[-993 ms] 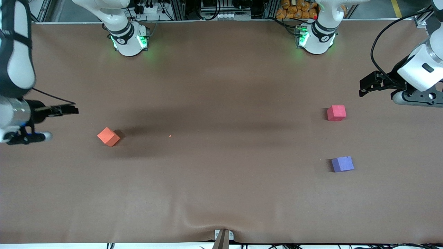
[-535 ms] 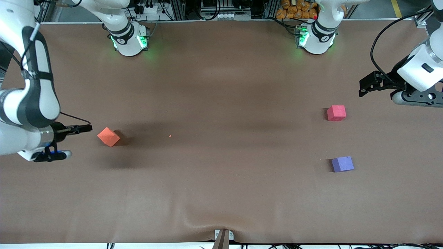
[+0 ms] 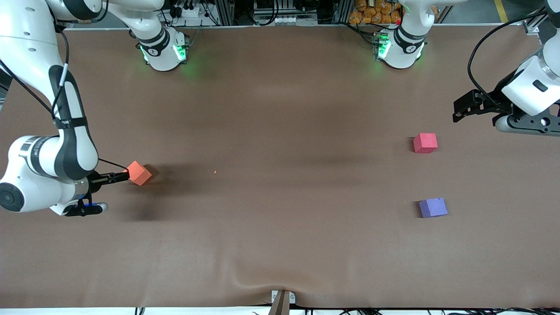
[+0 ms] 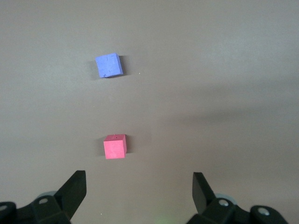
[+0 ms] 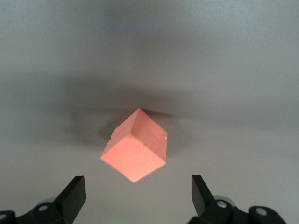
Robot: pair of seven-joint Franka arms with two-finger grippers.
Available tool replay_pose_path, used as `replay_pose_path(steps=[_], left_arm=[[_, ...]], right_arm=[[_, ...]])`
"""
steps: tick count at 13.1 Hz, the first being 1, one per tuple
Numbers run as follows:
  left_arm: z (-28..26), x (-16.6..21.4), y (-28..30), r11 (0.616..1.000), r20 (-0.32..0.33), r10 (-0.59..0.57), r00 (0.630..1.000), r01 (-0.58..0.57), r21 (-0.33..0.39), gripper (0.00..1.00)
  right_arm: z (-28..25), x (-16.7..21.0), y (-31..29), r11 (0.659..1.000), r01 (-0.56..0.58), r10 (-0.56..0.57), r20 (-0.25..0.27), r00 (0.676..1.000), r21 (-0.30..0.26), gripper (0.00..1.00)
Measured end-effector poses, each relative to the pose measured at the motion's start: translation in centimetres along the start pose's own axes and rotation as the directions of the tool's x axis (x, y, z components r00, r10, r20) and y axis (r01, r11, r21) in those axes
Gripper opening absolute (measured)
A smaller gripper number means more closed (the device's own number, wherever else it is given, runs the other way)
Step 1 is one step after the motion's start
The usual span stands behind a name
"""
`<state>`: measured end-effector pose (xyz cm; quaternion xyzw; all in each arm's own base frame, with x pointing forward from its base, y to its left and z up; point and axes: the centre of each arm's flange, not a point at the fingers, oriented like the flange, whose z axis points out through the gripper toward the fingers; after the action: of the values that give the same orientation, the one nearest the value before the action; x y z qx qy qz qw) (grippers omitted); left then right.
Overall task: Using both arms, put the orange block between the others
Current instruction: 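Reach the right gripper down to the orange cube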
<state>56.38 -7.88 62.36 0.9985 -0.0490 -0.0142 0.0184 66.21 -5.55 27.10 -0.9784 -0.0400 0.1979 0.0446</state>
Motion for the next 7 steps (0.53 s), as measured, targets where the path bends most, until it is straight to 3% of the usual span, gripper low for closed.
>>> replay_pose_path(steps=[4,7], left_arm=[[0.0,0.0,0.0,1.000,0.001,0.000,1.000,0.000,-0.003,1.00],[0.0,0.0,0.1,1.000,0.001,0.000,1.000,0.000,-0.012,1.00]], right_arm=[[1.4,0.9,-1.6,0.995,0.081,-0.080,0.018,0.997,-0.066,1.00],[2.7,1.4,-3.2,0.983,0.162,-0.159,0.040,0.986,-0.086,1.00]])
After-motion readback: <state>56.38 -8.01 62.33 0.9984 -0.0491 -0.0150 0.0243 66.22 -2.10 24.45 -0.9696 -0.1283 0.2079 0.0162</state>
